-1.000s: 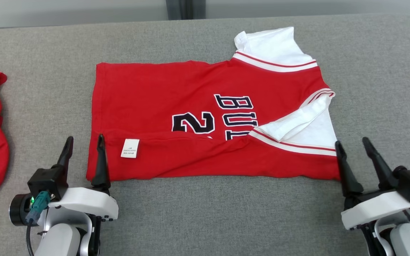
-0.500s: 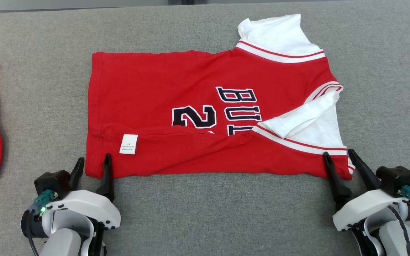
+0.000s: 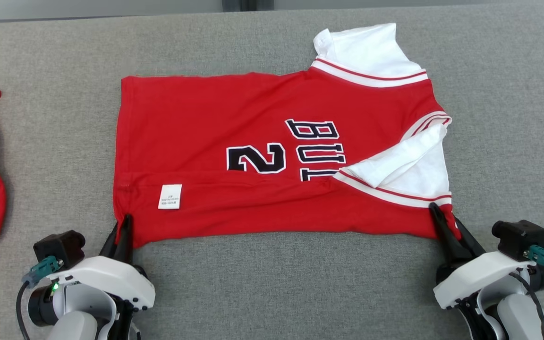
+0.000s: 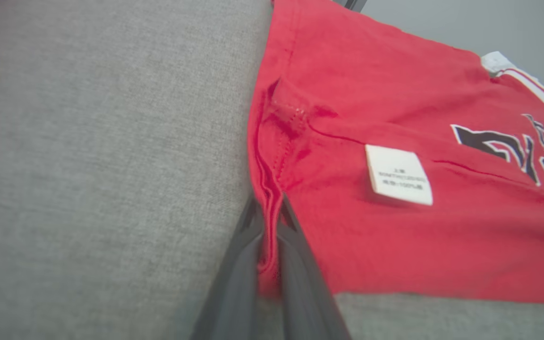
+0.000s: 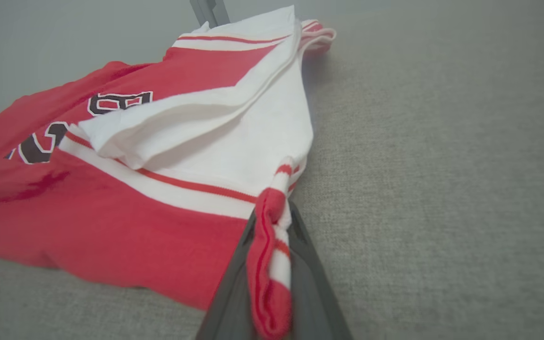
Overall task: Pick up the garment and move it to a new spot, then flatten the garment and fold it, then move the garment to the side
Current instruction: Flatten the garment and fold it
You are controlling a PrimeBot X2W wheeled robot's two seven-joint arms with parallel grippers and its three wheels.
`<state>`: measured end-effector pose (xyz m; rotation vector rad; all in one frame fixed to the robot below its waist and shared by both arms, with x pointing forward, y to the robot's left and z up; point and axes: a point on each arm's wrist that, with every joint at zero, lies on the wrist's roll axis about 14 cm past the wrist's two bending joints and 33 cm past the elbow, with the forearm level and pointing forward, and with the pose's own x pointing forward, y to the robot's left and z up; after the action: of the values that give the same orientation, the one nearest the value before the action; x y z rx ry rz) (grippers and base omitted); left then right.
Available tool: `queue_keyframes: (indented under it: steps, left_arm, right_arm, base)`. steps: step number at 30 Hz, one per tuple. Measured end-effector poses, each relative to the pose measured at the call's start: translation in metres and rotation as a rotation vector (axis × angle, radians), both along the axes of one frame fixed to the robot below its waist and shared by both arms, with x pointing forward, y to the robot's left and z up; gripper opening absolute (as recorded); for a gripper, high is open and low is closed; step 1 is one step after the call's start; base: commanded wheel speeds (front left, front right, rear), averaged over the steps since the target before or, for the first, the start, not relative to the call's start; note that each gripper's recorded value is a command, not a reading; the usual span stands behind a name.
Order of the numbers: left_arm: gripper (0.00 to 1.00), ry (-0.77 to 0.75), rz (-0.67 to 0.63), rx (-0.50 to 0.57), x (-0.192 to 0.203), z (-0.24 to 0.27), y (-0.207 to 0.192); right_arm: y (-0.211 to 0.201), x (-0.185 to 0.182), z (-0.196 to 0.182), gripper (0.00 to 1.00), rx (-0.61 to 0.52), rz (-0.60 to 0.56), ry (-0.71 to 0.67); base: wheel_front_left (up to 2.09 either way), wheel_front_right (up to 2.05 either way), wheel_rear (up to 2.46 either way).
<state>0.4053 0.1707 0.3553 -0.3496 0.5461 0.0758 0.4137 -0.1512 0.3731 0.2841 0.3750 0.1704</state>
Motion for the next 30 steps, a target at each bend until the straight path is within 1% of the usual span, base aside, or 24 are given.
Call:
queue_keyframes:
  steps: [2, 8, 15, 19, 20, 21, 22, 26, 30]
  left_arm:
    - [0.00, -0.004, -0.001, -0.009, -0.004, 0.005, 0.001]
    - [0.00, 0.002, -0.025, 0.006, -0.021, 0.020, 0.004]
    - [0.00, 0.024, -0.002, 0.025, -0.044, 0.032, 0.013]
    - [0.00, 0.058, -0.002, 0.007, -0.056, 0.030, 0.009]
    - [0.00, 0.061, -0.001, 0.005, -0.057, 0.029, 0.009]
    - [0.82, 0.073, 0.000, 0.009, -0.059, 0.027, 0.009]
    - [1.00, 0.076, -0.005, 0.009, -0.060, 0.027, 0.007]
    - [1.00, 0.012, 0.030, 0.021, -0.052, 0.038, 0.012]
    - [1.00, -0.143, 0.058, 0.052, -0.029, 0.069, 0.015]
  right_arm:
    - [-0.001, -0.003, 0.004, 0.00, 0.003, 0.002, -0.007]
    - [-0.009, -0.021, 0.017, 0.00, 0.027, -0.010, -0.007]
    - [-0.015, -0.054, 0.026, 0.00, 0.052, -0.057, 0.033]
    - [-0.012, -0.067, 0.024, 0.00, 0.057, -0.074, 0.072]
    - [-0.012, -0.071, 0.021, 0.82, 0.050, -0.070, 0.095]
    - [-0.013, -0.072, 0.021, 1.00, 0.048, -0.076, 0.095]
    - [-0.016, -0.072, 0.023, 1.00, 0.040, -0.084, 0.088]
    - [-0.030, -0.068, 0.033, 1.00, 0.008, -0.121, 0.050]
    - [-0.052, -0.049, 0.064, 1.00, -0.053, -0.168, -0.091]
  base:
    - [0.00, 0.00, 0.00]
    - [0.00, 0.00, 0.00]
    - [0.00, 0.00, 0.00]
    - [0.00, 0.00, 0.00]
    - [0.00, 0.00, 0.00]
    - [0.00, 0.00, 0.00]
    - [0.00, 0.00, 0.00]
    - [0.00, 0.00, 0.00]
    - [0.00, 0.00, 0.00]
